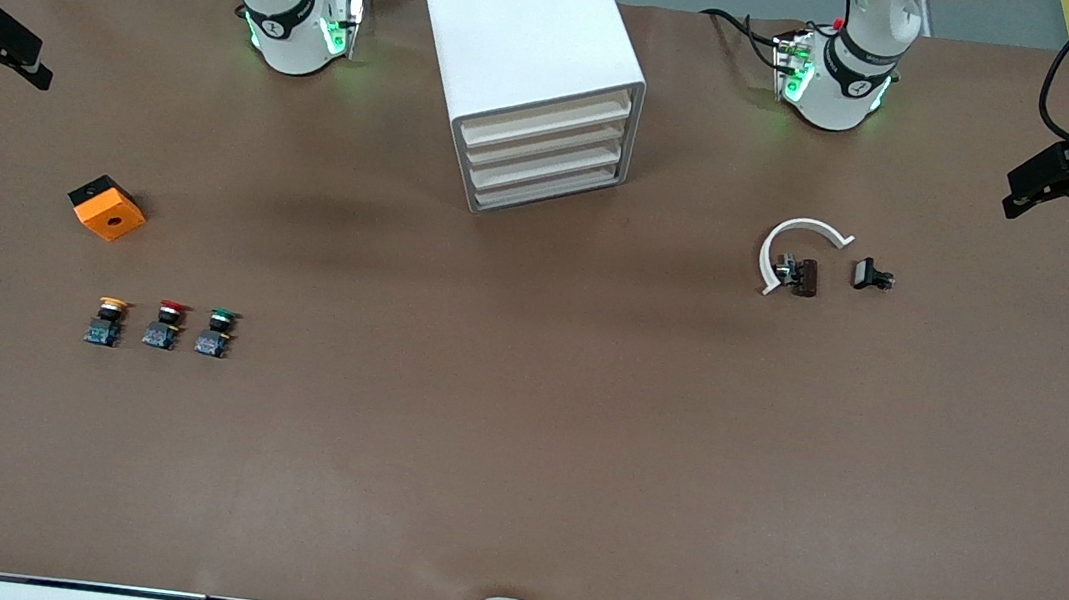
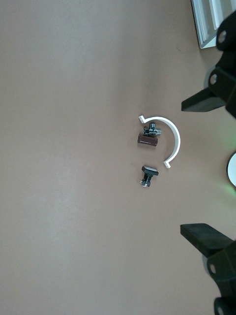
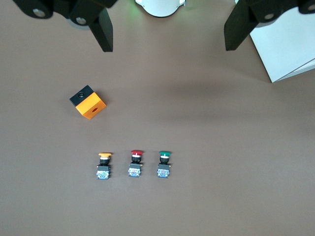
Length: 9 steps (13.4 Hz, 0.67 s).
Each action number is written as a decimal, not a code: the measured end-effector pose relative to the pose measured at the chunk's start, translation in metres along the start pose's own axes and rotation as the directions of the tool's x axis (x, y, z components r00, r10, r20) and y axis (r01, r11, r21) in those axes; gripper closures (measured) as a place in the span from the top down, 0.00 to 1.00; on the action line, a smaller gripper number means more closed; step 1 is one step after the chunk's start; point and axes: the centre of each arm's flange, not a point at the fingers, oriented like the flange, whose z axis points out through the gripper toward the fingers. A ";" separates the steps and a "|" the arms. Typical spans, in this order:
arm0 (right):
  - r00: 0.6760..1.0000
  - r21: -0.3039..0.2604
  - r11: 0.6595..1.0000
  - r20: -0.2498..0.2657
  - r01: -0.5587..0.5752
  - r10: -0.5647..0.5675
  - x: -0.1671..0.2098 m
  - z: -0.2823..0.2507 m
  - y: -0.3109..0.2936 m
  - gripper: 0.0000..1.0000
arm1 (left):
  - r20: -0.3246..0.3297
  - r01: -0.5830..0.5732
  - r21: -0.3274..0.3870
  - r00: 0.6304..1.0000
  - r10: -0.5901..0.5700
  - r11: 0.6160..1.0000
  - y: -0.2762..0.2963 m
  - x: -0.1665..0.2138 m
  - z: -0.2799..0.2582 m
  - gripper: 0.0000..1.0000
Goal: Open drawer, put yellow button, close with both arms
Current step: 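Move the left gripper toward the handle of the white drawer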
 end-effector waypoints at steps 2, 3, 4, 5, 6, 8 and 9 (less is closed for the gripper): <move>1.000 0.000 1.000 0.000 0.000 0.000 0.000 0.000 0.000 1.00 | 0.000 0.000 0.000 1.000 0.000 1.000 0.000 0.000 0.000 1.00; 1.000 0.000 1.000 0.000 0.000 0.000 0.000 0.000 0.000 1.00 | 0.000 0.000 0.000 1.000 0.000 1.000 0.000 0.000 0.000 1.00; 1.000 0.000 1.000 0.000 0.000 0.000 0.000 0.000 0.000 1.00 | 0.001 0.000 0.000 1.000 0.000 1.000 0.000 0.000 0.001 1.00; 1.000 0.000 1.000 0.000 0.000 0.000 0.000 0.000 0.000 1.00 | 0.006 0.000 0.000 1.000 0.000 1.000 0.000 0.002 0.003 1.00; 1.000 0.000 1.000 0.000 0.000 0.000 0.000 0.000 0.000 1.00 | 0.015 -0.001 0.001 1.000 0.001 1.000 0.000 0.004 0.007 1.00; 1.000 0.000 1.000 -0.002 0.000 0.000 0.000 0.000 0.000 1.00 | 0.061 -0.008 0.003 0.998 0.007 1.000 0.003 0.016 0.029 1.00; 1.000 0.000 1.000 -0.003 0.000 0.000 0.000 0.000 0.000 1.00 | 0.096 -0.011 0.004 0.995 0.010 1.000 0.005 0.026 0.047 1.00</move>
